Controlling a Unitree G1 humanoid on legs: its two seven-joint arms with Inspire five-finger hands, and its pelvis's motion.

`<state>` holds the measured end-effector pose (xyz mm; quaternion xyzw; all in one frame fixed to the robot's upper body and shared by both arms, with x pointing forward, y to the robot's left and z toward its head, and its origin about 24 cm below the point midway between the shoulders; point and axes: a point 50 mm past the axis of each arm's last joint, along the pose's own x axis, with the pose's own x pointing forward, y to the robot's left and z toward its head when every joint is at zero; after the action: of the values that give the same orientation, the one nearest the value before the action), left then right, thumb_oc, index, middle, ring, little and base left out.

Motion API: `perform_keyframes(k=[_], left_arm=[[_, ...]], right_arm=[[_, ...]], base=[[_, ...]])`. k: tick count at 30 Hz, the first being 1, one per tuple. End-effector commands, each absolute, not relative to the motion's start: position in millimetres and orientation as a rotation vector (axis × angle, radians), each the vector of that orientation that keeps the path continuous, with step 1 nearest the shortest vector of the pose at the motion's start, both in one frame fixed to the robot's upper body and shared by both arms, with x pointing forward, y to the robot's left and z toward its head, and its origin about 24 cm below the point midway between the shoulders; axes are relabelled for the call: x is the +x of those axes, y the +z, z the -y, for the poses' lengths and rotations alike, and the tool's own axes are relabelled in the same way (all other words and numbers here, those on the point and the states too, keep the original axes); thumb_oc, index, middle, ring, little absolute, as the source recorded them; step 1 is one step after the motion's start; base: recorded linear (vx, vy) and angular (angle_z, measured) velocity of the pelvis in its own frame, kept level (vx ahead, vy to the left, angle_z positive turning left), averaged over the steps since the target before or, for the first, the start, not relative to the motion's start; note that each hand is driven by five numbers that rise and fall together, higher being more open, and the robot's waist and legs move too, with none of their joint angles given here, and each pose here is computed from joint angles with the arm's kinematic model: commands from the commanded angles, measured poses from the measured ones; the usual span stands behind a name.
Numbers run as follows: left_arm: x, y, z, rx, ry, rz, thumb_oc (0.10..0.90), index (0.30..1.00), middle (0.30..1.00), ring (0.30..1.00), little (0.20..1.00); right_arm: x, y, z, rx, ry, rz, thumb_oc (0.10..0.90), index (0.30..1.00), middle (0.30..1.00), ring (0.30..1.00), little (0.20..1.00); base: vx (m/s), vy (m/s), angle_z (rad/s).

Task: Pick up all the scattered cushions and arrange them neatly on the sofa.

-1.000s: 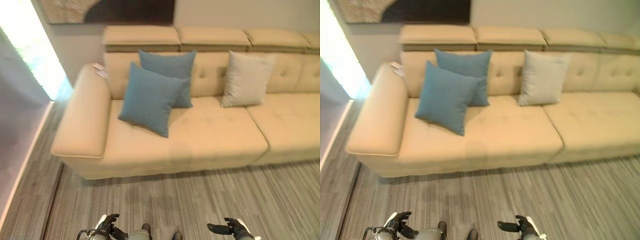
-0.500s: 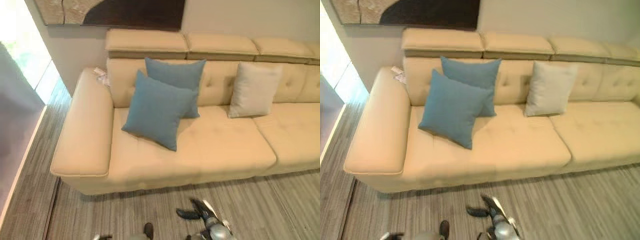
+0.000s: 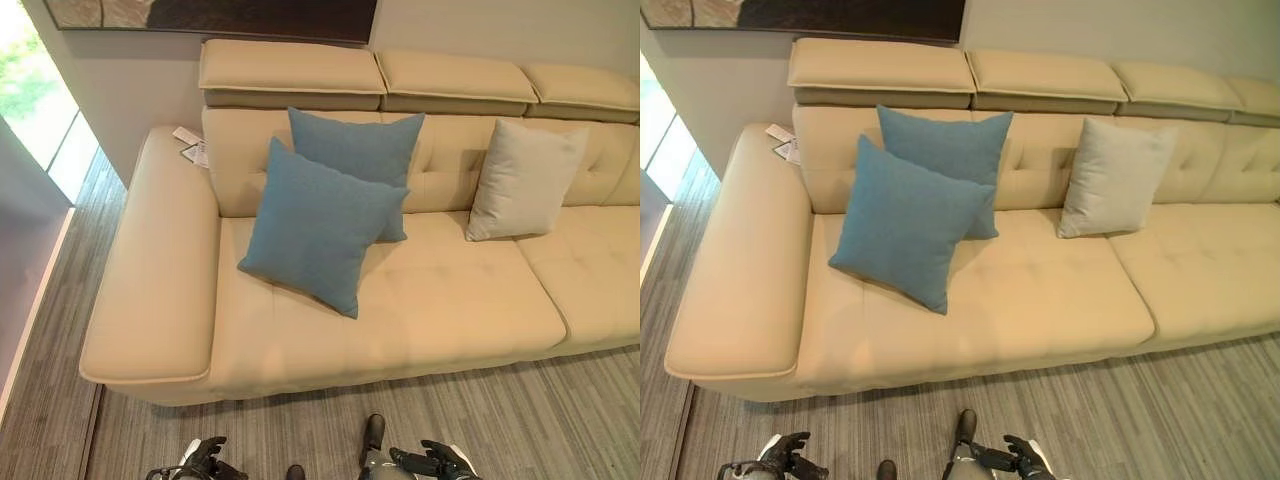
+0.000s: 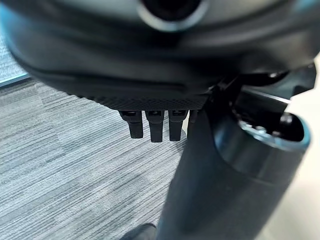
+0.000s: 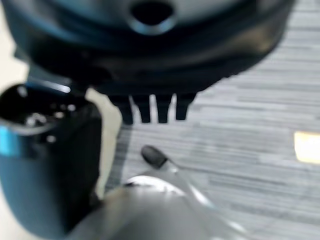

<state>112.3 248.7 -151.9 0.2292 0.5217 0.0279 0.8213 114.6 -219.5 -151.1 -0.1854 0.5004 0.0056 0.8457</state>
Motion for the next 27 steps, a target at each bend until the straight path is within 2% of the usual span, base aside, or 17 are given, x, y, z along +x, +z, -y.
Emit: perform_keyframes(k=[1,4,5,6,7,8,11,12,14,15,17,18,19,20,21,23,27], left_arm=[[136,-147,-233,0.476,0.019,-1.014,0.8,0.9,0.9,0.9,0.9],[144,-145,-231,0.449,0.034,-0.986,0.8,0.9,0.9,0.9,0.9],[161,-137,-231,0.407,0.073,-0.913,0.8,0.9,0.9,0.9,0.9],[161,-136,-231,0.407,0.073,-0.912,0.8,0.9,0.9,0.9,0.9],[162,-137,-226,0.401,0.053,-0.908,0.8,0.9,0.9,0.9,0.9],[161,-136,-227,0.365,0.066,-0.887,0.8,0.9,0.9,0.9,0.9],[166,-131,-235,0.355,0.114,-0.862,0.8,0.9,0.9,0.9,0.9],[176,-122,-250,0.346,0.183,-0.815,0.8,0.9,0.9,0.9,0.9],[178,-116,-263,0.37,0.21,-0.798,0.8,0.9,0.9,0.9,0.9],[177,-114,-269,0.368,0.231,-0.784,0.8,0.9,0.9,0.9,0.9],[176,-114,-268,0.369,0.23,-0.785,0.8,0.9,0.9,0.9,0.9],[179,-107,-281,0.383,0.256,-0.762,0.8,0.9,0.9,0.9,0.9],[189,-97,-286,0.437,0.25,-0.71,0.8,0.9,0.9,0.9,0.9],[189,-97,-286,0.437,0.251,-0.709,0.8,0.9,0.9,0.9,0.9],[202,-77,-302,0.499,0.288,-0.612,0.8,0.9,0.9,0.9,0.9],[217,-62,-307,0.513,0.291,-0.546,0.8,0.9,0.9,0.9,0.9],[217,-62,-307,0.513,0.291,-0.546,0.8,0.9,0.9,0.9,0.9]], right_arm=[[186,-90,280,-0.509,-0.178,-0.689,0.8,0.9,0.9,0.9,0.9],[189,-83,287,-0.508,-0.212,-0.659,0.8,0.9,0.9,0.9,0.9],[192,-76,301,-0.388,-0.263,-0.614,0.8,0.9,0.9,0.9,0.9],[193,-76,302,-0.387,-0.263,-0.613,0.8,0.9,0.9,0.9,0.9],[186,-79,323,-0.342,-0.376,-0.675,0.8,0.9,0.9,0.9,0.9],[206,-55,340,-0.428,-0.456,-0.61,0.8,0.9,0.9,0.9,0.9],[196,-55,342,-0.449,-0.44,-0.599,0.8,0.9,0.9,0.9,0.9],[179,-46,360,-0.467,-0.47,-0.583,0.8,0.9,0.9,0.9,0.9],[185,-31,358,-0.437,-0.466,-0.467,0.8,0.9,0.9,0.9,0.9],[176,-31,365,-0.411,-0.508,-0.483,0.8,0.9,0.9,0.9,0.9],[175,-32,365,-0.411,-0.509,-0.484,0.8,0.9,0.9,0.9,0.9],[177,-30,365,-0.365,-0.518,-0.455,0.8,0.9,0.9,0.9,0.9],[201,-30,348,-0.354,-0.55,-0.413,0.8,0.9,0.9,0.9,0.9],[202,-30,347,-0.354,-0.55,-0.412,0.8,0.9,0.9,0.9,0.9],[203,-41,332,-0.246,-0.513,-0.435,0.8,0.9,0.9,0.9,0.9],[212,-30,323,-0.233,-0.461,-0.345,0.8,0.9,0.9,0.9,0.9],[212,-30,323,-0.233,-0.461,-0.345,0.8,0.9,0.9,0.9,0.9]], base=[[0.05,-0.1,0.85],[0.14,-0.105,0.5],[0.22,-0.034,-0.21],[0.33,0.006,-0.01],[0.26,0.13,0.09],[0.33,0.173,0.15],[0.15,0.104,0.08],[0.22,0.23,-0.1],[0.21,0.299,-0.19],[0.1,0.183,-0.17],[0.06,0.145,-0.07],[0.16,0.449,0.11],[0.16,0.452,-0.01],[0.13,0.507,-0.19],[0.04,0.271,-0.33],[0.03,0.242,-0.27],[0.0,0.027,0.02]])
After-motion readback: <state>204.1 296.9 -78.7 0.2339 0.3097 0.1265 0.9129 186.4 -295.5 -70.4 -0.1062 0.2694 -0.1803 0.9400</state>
